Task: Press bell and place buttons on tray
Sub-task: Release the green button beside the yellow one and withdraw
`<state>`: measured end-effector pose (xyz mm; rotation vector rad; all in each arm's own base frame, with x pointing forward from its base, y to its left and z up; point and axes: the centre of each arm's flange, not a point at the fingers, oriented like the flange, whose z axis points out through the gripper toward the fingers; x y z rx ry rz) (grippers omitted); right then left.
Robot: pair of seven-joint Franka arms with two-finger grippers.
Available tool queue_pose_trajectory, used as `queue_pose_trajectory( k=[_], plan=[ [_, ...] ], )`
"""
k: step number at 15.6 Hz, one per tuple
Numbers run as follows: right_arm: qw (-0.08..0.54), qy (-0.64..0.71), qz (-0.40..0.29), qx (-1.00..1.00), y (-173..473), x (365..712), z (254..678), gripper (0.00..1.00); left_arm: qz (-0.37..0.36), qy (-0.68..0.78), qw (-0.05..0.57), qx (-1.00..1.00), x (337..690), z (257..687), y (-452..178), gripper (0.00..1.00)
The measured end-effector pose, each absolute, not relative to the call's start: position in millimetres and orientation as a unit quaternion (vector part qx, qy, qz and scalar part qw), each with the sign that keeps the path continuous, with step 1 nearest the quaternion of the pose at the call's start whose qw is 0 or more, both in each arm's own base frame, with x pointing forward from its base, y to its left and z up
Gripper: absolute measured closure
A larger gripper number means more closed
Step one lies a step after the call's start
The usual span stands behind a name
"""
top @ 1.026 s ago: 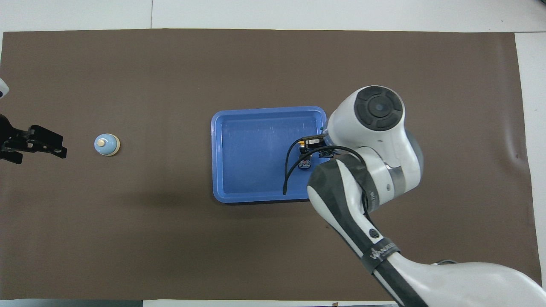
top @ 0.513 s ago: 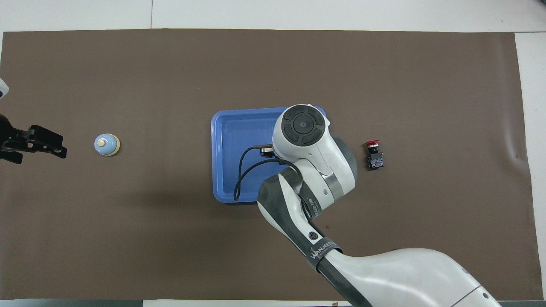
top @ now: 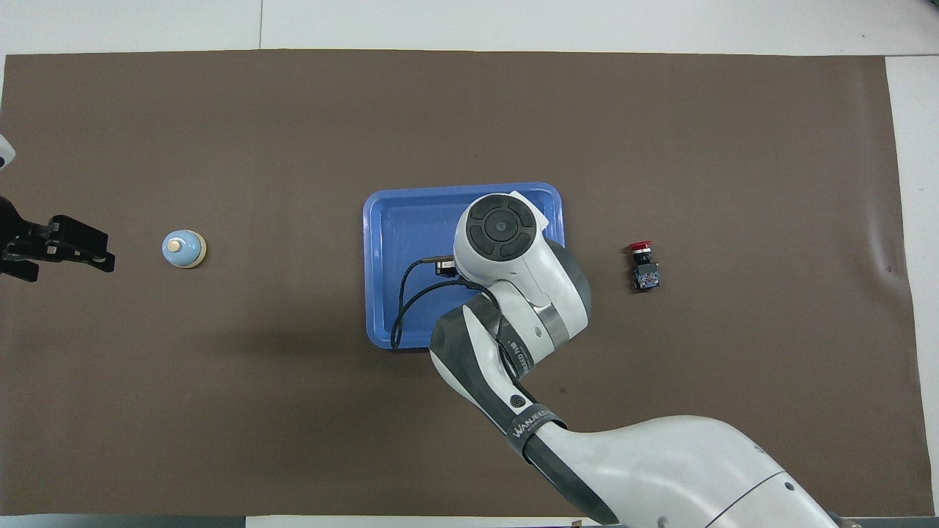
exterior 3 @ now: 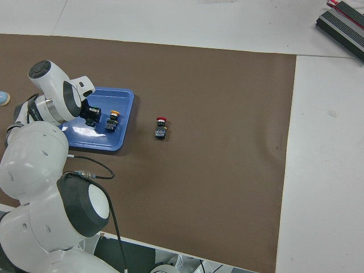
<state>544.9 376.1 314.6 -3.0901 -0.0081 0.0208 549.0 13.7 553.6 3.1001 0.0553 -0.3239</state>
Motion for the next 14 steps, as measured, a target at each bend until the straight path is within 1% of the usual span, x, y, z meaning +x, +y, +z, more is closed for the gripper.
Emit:
queue_pose_trajectory(
  k=[5,6,8,11,13,14],
  plan=[
    [0.027,-0.001,0.005,-1.0,375,543,310,0.59,-0.104,0.018,0.012,0.994,549,554,14,0.0],
    [0.028,0.0,0.002,-1.0,375,543,307,0.55,-0.104,0.018,0.012,0.994,549,554,14,0.0],
    [0.028,0.0,0.002,-1.0,373,541,302,0.53,-0.104,0.018,0.012,0.994,549,554,14,0.0],
    [0.025,0.0,0.007,-1.0,373,541,305,0.24,-0.104,0.018,0.012,0.994,549,554,14,0.0],
    [0.021,-0.001,0.014,-1.0,375,545,319,0.04,-0.104,0.018,0.012,0.994,549,554,14,0.0],
    [0.018,0.001,0.016,-1.0,374,549,330,0.0,-0.104,0.018,0.012,0.994,549,554,14,0.0]
  ],
)
